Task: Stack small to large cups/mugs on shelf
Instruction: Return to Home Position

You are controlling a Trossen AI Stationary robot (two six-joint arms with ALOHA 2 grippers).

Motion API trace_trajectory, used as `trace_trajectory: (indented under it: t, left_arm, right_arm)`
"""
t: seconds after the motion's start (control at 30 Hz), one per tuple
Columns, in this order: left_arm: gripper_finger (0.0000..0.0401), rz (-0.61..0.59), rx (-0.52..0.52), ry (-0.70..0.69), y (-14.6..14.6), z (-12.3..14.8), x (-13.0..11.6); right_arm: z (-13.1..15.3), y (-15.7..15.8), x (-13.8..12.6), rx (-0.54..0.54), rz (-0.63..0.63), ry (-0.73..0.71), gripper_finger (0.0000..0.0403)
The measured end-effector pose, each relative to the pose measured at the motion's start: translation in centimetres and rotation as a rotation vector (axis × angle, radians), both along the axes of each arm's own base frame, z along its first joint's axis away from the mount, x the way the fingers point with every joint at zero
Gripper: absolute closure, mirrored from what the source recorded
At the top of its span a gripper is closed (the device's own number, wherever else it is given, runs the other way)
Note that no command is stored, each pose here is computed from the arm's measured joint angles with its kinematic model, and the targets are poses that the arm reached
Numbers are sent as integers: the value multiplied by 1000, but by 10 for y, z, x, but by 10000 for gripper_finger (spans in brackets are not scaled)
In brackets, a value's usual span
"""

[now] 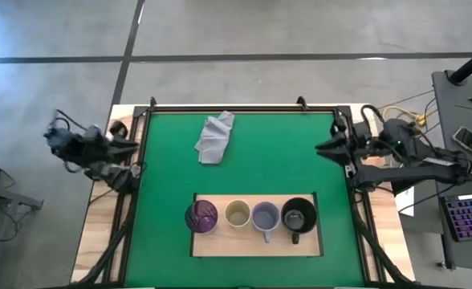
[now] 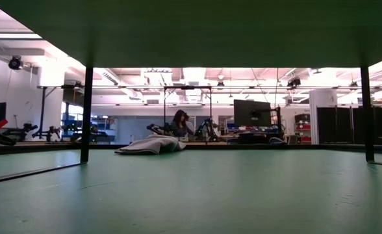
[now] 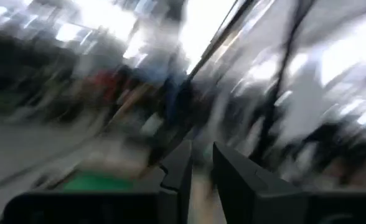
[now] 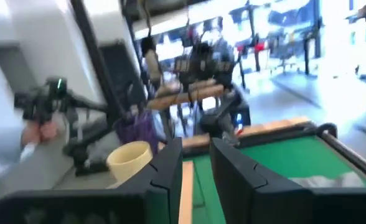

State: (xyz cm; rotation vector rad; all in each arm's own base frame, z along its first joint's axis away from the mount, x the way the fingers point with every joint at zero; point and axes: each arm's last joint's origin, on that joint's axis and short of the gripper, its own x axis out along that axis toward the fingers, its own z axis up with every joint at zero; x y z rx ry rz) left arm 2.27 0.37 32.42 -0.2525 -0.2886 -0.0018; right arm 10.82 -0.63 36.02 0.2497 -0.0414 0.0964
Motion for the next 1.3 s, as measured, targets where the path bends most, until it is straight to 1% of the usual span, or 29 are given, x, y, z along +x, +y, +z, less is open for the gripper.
trace_trajectory:
  t: [0.03, 0.1, 0.17, 0.2, 0.23, 0.33, 0.43, 0.5, 0.6, 0.67, 0.8, 0.97, 1.03, 1.17, 1.3]
  left_arm:
    - [349, 39, 8, 60, -1, -8, 4]
    - [349, 58, -40, 53, 0, -9, 5]
    - [349, 126, -73, 97, -1, -17, 10]
    - [349, 133, -81, 126, -2, -23, 13]
    - [349, 137, -78, 151, -3, -29, 13]
    - [349, 134, -100, 164, -3, -31, 15]
    - [349, 138, -112, 201, -6, -42, 20]
    - [349, 131, -146, 224, -8, -49, 23]
    - [349, 127, -202, 266, -11, -64, 30]
    - [349, 136, -226, 263, -14, -73, 35]
    - [349, 153, -238, 250, -17, -86, 43]
    - [349, 157, -257, 229, -21, -100, 50]
    - [349, 155, -260, 217, -22, -106, 53]
    - [349, 156, -262, 211, -26, -124, 60]
    - [349, 149, -293, 163, -29, -146, 67]
  right_arm:
    - [-8, 0, -2, 1, -5, -27, 325]
    - [-25, 0, -6, -6, -23, -89, 324]
    - [-43, 0, -8, -22, -18, -129, 324]
    - [-53, 1, -10, -29, -13, -148, 324]
    - [-62, 1, -11, -32, -18, -165, 326]
    - [-80, 0, -15, -33, -56, -233, 330]
    - [-100, -1, -17, -4, -93, -224, 334]
    - [-110, -2, -19, 8, -110, -233, 335]
    - [-123, -1, -20, 18, -95, -251, 332]
    - [-132, -1, -21, 19, -103, -251, 330]
    - [-140, -1, -24, 15, -127, -306, 325]
    - [-152, -3, -20, 2, -163, -353, 329]
    - [-157, -4, -19, 10, -170, -347, 332]
    - [-155, -4, -20, 23, -177, -371, 335]
    - [-154, -4, -20, 12, -182, -379, 330]
